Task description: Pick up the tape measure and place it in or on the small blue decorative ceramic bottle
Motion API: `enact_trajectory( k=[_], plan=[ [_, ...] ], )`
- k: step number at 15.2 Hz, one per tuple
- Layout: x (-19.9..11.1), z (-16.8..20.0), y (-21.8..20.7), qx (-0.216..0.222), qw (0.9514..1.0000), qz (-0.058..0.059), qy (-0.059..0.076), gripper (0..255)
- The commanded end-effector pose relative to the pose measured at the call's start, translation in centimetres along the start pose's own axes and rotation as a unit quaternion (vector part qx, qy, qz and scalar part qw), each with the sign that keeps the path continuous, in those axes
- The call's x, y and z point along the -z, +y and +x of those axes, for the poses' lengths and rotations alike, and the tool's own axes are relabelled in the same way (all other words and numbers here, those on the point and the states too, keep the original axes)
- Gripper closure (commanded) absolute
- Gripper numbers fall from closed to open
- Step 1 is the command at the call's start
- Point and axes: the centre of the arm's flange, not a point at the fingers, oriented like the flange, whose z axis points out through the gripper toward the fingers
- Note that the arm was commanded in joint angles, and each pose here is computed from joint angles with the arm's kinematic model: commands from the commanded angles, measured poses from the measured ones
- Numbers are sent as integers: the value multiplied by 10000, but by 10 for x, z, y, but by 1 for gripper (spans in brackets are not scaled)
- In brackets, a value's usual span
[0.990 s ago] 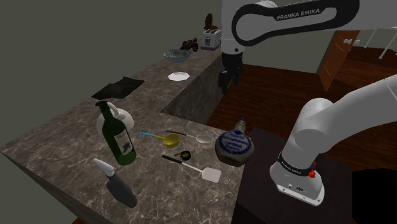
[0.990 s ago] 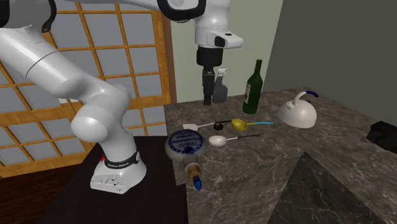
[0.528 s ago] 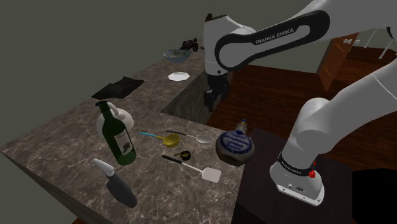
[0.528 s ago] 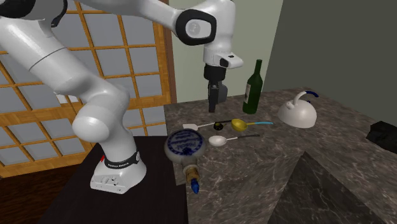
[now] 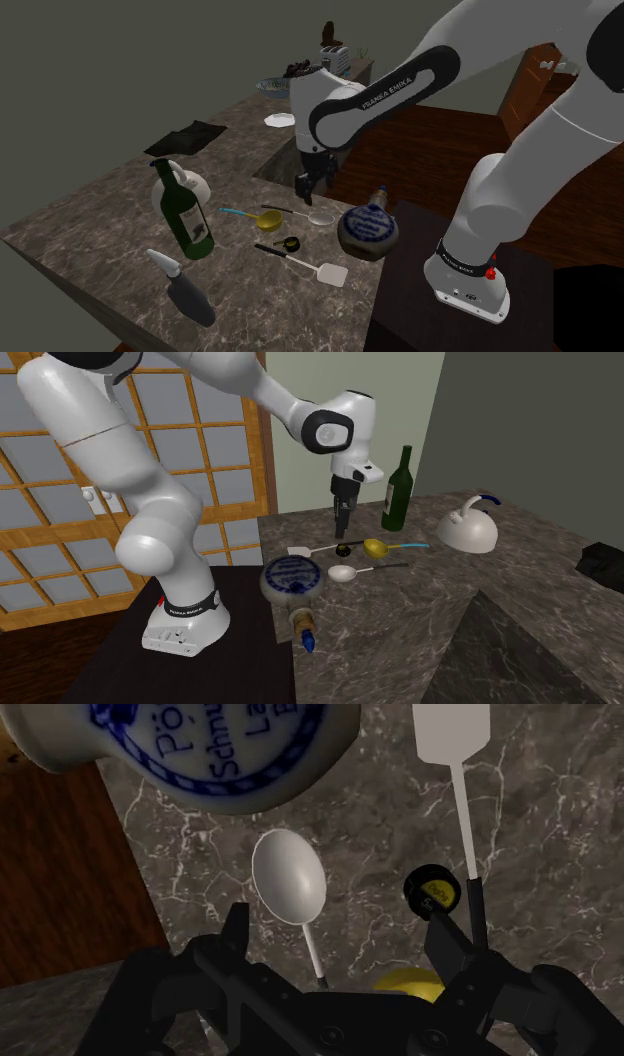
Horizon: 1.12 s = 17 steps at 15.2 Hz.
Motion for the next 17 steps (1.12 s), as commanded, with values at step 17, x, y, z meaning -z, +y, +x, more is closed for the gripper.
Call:
enact_trajectory(
  k=[17],
  plan=[
    [-130, 44, -103, -167, 9997, 59, -170, 0]
  ],
)
